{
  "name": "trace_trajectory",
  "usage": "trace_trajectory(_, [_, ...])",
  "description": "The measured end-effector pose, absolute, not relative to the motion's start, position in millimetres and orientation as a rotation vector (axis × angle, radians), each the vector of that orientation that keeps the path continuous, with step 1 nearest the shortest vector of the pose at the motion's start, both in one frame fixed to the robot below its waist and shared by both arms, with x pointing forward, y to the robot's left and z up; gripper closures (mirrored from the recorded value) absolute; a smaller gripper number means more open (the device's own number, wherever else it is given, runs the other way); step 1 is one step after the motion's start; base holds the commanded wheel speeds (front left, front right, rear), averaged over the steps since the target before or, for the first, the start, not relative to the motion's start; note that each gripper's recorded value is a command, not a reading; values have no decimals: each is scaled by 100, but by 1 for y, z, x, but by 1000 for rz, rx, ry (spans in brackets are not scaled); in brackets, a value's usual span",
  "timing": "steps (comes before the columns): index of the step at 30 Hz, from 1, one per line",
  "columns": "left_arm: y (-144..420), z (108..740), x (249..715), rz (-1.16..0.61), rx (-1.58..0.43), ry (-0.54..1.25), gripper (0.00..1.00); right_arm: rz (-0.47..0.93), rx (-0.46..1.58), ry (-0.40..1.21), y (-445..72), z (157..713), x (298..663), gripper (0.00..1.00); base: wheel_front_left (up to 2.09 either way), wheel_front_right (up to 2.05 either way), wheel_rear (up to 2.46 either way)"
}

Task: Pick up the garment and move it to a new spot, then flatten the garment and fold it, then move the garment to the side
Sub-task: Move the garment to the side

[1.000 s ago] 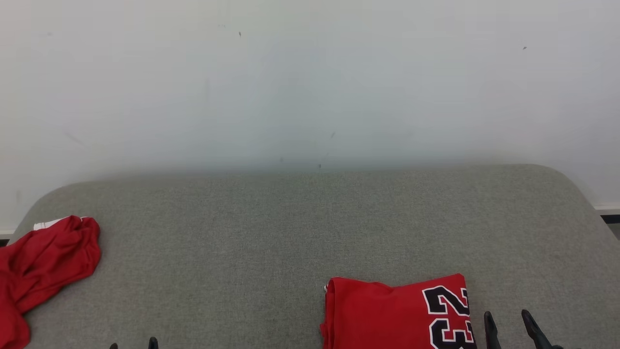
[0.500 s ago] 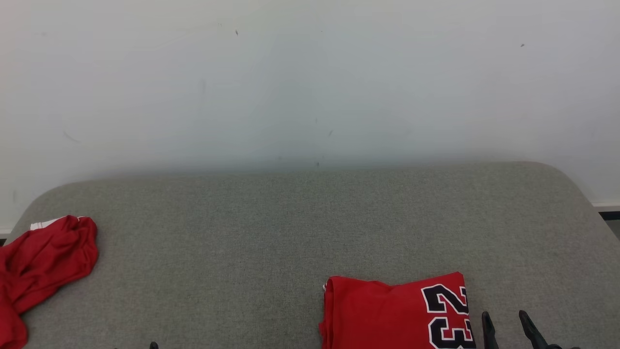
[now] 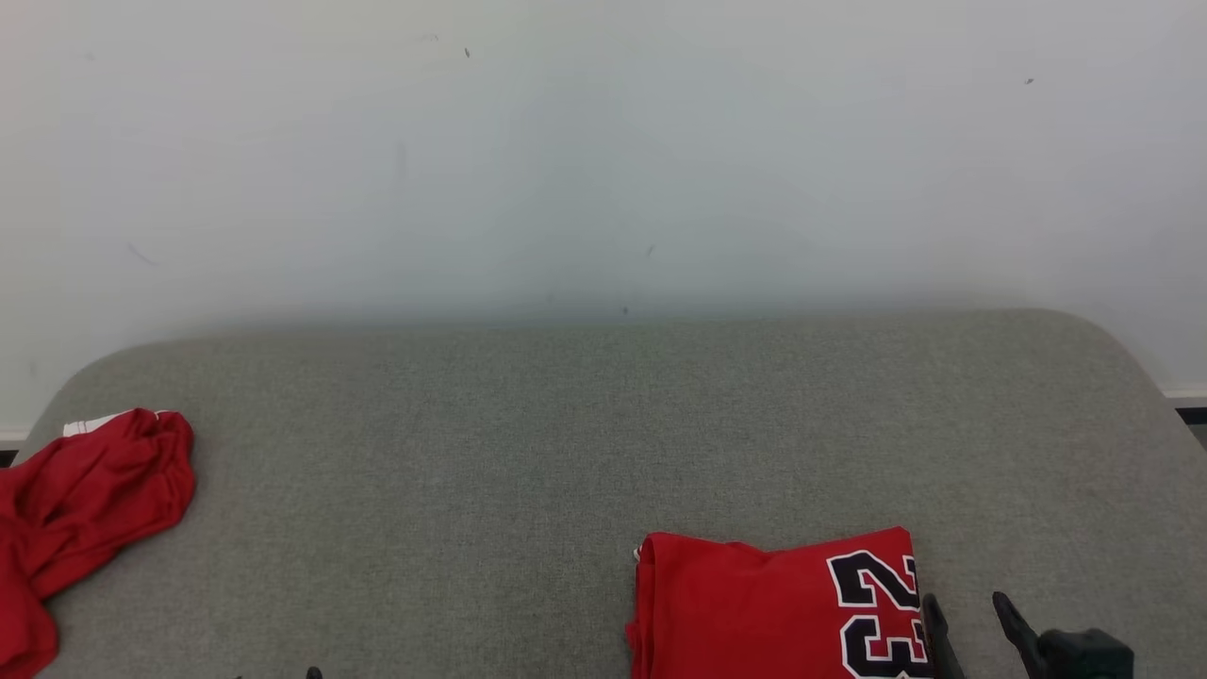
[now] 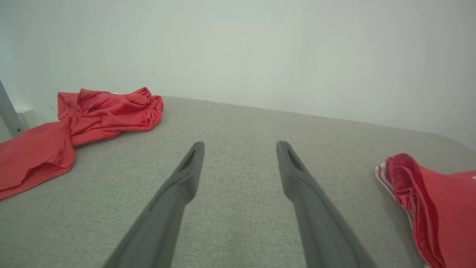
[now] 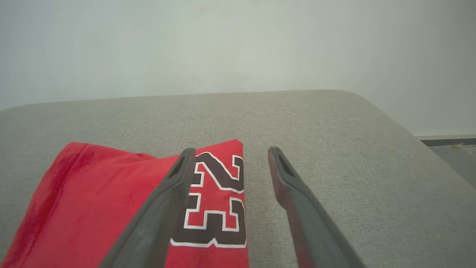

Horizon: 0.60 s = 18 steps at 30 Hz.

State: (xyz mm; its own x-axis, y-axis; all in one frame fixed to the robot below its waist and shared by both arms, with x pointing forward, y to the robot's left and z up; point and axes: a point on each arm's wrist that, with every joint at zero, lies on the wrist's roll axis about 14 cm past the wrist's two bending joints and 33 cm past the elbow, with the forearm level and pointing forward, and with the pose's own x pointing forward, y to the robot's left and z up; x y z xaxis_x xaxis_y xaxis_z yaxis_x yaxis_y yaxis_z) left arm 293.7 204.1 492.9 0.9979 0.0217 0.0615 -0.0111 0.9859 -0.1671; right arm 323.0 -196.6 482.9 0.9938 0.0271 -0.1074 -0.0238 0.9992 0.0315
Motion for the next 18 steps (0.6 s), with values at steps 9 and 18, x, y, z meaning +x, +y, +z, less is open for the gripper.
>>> trace_trajectory(9, [212,477,294,20,-136,-3,0,74,1,558,-194,437,340,0,0,0,0])
trace_trajectory(18, [225,477,291,57,-120,22,0,58,-32,793,-203,411,339,0,0,0,0])
